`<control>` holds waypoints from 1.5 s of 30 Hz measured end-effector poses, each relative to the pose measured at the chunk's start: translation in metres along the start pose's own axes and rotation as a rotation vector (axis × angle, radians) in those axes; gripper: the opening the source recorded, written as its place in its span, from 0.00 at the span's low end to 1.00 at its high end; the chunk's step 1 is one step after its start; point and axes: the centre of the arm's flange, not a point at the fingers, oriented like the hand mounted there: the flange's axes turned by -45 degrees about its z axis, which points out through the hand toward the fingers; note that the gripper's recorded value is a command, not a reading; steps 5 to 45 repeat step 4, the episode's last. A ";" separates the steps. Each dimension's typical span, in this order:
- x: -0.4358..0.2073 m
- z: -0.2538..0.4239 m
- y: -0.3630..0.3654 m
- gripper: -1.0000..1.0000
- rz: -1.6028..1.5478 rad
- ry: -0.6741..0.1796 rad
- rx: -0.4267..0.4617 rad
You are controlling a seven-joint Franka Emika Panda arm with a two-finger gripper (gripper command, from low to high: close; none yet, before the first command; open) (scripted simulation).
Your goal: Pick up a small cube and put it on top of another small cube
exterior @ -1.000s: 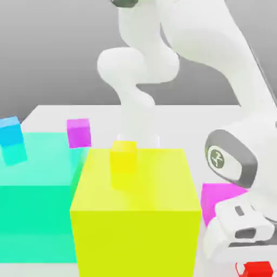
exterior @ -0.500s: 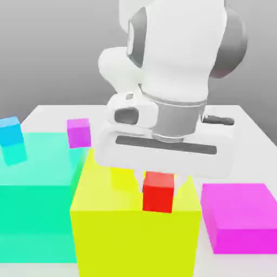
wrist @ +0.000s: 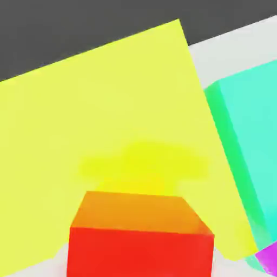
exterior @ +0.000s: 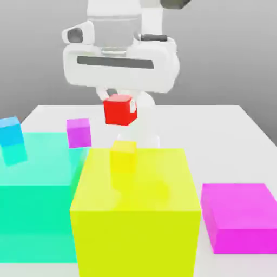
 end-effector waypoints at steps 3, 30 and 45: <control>-0.002 0.023 0.000 1.00 0.001 0.001 -0.001; -0.002 0.023 0.000 1.00 0.001 0.001 -0.001; -0.002 0.023 0.000 1.00 0.001 0.001 -0.001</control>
